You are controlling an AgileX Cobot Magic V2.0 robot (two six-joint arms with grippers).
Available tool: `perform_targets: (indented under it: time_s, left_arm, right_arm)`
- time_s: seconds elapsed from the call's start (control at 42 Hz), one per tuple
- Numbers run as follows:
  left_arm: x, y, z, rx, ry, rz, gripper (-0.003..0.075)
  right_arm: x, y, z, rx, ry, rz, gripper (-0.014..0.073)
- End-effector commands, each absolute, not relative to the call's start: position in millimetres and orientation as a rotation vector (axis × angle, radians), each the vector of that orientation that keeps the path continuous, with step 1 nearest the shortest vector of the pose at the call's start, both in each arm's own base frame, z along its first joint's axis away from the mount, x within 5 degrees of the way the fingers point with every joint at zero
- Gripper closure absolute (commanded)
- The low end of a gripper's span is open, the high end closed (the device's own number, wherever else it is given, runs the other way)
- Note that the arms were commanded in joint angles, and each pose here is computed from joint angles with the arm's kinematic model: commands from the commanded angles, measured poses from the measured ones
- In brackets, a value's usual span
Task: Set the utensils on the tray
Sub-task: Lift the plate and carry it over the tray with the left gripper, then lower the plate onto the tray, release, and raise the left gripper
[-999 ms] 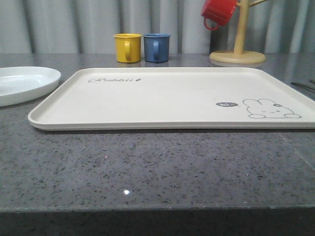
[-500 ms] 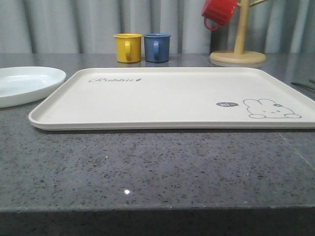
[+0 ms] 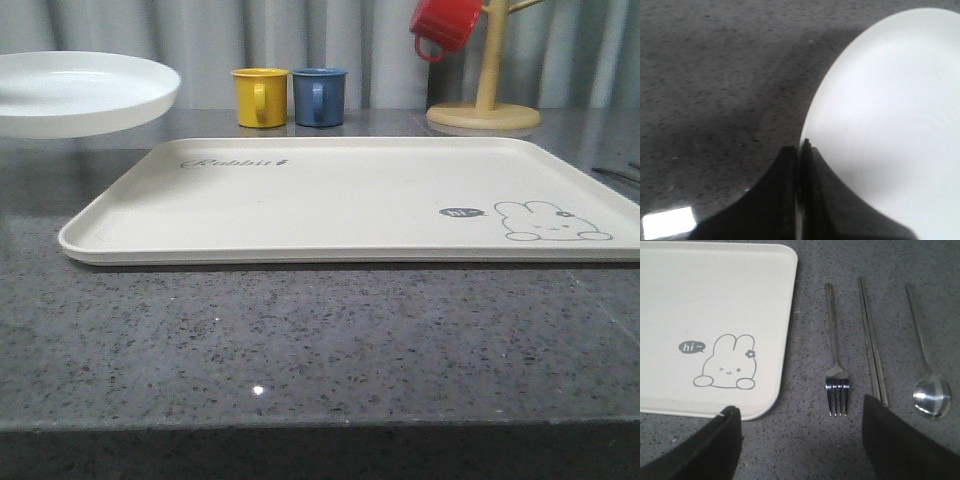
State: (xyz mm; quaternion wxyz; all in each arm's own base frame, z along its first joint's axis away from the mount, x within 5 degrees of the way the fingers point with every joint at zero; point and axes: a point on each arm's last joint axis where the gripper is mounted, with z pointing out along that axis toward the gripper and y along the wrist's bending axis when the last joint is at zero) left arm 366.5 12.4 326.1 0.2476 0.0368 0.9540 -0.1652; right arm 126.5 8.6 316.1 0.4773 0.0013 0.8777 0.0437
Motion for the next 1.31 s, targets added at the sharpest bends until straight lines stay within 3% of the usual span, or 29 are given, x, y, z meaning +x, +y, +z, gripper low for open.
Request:
perform_targets:
  time_s: [0.0, 0.381, 0.666, 0.737, 0.951, 0.999, 1.07, 1.284]
  left_arm:
    - [361.3, -17.1, 352.8, 0.188, 2.505, -0.51, 0.0741]
    - [359.9, -113.2, 325.9, 0.518, 2.567, -0.614, 0.0741]
    - [371.7, -131.3, 297.1, 0.573, 2.61, -0.577, 0.0733]
    - [371.8, -131.5, 295.2, 0.577, 2.621, -0.58, 0.0681]
    - [371.1, -131.4, 294.8, 0.588, 2.634, -0.58, 0.0323]
    - [370.2, -131.2, 296.3, 0.589, 2.632, -0.58, 0.0272]
    - [368.6, -130.5, 302.4, 0.591, 2.614, -0.572, 0.024]
    - [354.8, -128.2, 342.2, 0.647, 2.521, -0.493, 0.0246]
  right_arm:
    - [130.3, 7.7, 331.2, -0.008, 2.056, 0.09, 0.0058]
    - [130.3, 7.7, 331.2, -0.008, 2.056, 0.09, 0.0058]
    - [130.3, 7.7, 331.2, -0.008, 2.056, 0.09, 0.0058]
    - [130.3, 7.7, 331.2, -0.008, 2.056, 0.09, 0.0058]
    - [130.3, 7.7, 331.2, -0.008, 2.056, 0.09, 0.0058]
    - [130.3, 7.7, 331.2, -0.008, 2.056, 0.09, 0.0058]
    - [130.3, 7.7, 331.2, -0.008, 2.056, 0.09, 0.0058]
    - [130.3, 7.7, 331.2, -0.008, 2.056, 0.09, 0.0058]
